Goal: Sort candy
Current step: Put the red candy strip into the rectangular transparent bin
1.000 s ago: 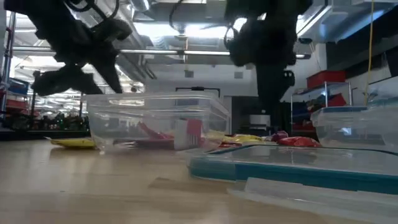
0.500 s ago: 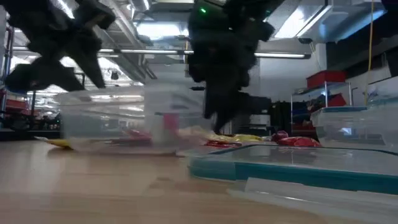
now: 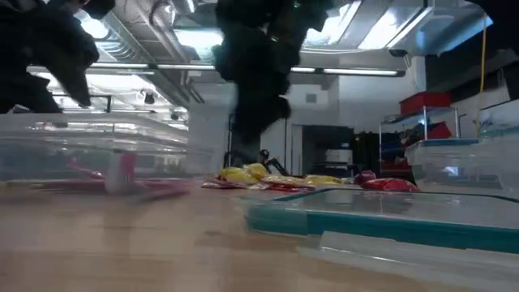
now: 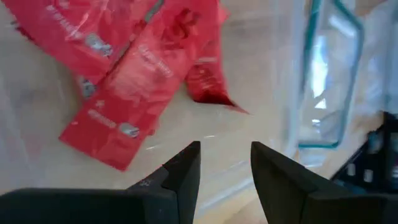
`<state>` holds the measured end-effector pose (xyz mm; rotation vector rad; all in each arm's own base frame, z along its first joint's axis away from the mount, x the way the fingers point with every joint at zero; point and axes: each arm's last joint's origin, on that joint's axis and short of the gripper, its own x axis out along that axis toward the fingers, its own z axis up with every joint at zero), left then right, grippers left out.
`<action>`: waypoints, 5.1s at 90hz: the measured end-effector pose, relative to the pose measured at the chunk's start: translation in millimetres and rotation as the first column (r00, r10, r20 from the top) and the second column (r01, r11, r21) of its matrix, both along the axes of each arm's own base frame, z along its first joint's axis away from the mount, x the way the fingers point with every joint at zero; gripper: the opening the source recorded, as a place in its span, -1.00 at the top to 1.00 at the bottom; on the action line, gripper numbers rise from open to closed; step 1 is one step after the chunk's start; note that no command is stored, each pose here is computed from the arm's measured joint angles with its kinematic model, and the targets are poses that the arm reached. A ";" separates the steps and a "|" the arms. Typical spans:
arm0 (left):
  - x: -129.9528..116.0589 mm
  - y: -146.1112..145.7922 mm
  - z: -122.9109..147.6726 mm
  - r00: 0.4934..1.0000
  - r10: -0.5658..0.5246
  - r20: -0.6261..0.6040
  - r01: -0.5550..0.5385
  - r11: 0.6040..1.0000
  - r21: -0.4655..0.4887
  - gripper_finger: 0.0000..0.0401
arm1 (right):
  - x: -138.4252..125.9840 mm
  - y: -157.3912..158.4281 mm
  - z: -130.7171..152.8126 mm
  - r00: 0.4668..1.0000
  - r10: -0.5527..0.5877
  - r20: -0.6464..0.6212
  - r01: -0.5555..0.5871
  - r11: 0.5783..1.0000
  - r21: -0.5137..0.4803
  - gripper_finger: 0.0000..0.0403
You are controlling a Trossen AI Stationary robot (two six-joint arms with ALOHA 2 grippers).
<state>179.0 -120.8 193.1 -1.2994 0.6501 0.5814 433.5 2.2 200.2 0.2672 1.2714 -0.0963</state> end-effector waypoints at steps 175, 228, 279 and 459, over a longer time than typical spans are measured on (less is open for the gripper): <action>-27.4 31.8 109.0 0.947 -0.015 0.319 -0.097 0.939 0.331 0.39 | -23.3 -33.1 -3.3 0.994 -0.104 -0.026 0.105 0.994 0.012 0.97; -27.2 31.8 108.8 0.947 -0.006 0.322 -0.105 0.940 0.325 0.39 | -28.0 -31.8 -27.0 0.974 -0.228 0.002 0.227 0.967 -0.114 0.02; -27.2 31.8 108.8 0.948 -0.013 0.319 -0.100 0.937 0.334 0.39 | -24.4 -50.1 -22.1 0.996 -0.054 0.071 0.028 0.944 0.329 0.01; -89.8 43.3 43.1 0.908 0.039 -0.416 0.088 0.955 0.282 0.39 | 53.2 11.9 44.0 0.769 0.581 0.266 -0.459 0.792 -0.403 0.96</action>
